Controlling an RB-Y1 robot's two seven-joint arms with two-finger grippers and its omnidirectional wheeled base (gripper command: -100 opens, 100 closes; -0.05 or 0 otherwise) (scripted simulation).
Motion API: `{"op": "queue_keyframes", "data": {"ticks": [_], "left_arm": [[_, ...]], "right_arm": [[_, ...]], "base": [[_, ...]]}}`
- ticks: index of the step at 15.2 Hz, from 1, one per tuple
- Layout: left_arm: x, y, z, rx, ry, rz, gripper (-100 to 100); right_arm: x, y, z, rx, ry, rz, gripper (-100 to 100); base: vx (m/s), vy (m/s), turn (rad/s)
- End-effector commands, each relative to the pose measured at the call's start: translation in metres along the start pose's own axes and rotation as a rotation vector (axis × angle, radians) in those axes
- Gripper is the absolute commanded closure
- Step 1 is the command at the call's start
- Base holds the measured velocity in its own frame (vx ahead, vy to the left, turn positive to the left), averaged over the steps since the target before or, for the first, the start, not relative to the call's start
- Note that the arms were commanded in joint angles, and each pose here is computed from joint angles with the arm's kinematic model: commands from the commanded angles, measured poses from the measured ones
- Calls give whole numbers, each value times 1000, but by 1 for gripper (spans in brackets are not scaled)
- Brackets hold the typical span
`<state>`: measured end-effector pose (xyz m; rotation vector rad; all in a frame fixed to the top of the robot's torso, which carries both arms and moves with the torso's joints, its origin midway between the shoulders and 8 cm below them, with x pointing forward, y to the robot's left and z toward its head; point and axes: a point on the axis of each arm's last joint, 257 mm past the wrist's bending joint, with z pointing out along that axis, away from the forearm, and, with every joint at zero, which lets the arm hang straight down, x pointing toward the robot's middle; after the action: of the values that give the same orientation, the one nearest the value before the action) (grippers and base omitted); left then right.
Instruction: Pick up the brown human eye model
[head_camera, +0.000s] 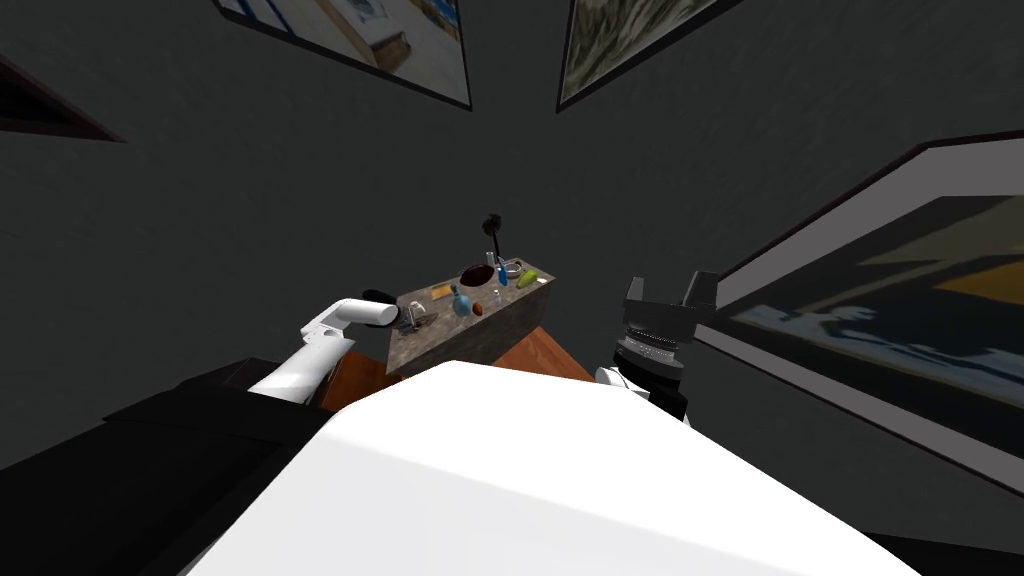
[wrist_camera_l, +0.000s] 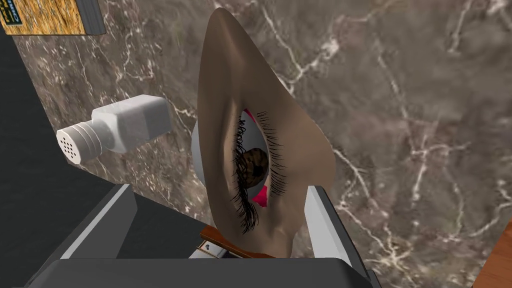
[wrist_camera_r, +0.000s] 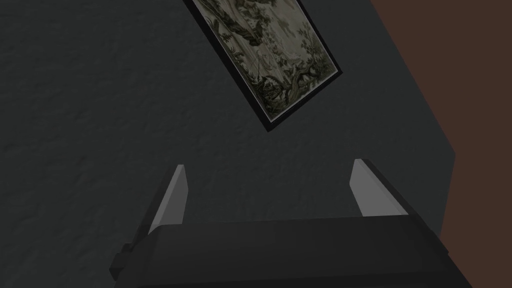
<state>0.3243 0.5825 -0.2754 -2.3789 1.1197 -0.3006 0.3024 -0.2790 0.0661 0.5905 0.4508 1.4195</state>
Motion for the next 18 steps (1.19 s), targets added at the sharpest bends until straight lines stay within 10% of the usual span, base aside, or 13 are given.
{"op": "queue_keyframes", "data": {"ticks": [1,12,13,18], "left_arm": [[-7,3,-2,-34,-22,-25,-100],[-21,12,10,-77,-52,-65,-100],[-22,12,11,-75,-51,-64,100],[-19,8,2,-74,-49,-62,100]], "right_arm": [[0,0,0,0,0,0,0],[0,0,0,0,0,0,0],[0,0,0,0,0,0,0],[0,0,0,0,0,0,0]], "base": [[10,-10,-58],[13,1,-42],[0,0,0],[-2,-2,5]]}}
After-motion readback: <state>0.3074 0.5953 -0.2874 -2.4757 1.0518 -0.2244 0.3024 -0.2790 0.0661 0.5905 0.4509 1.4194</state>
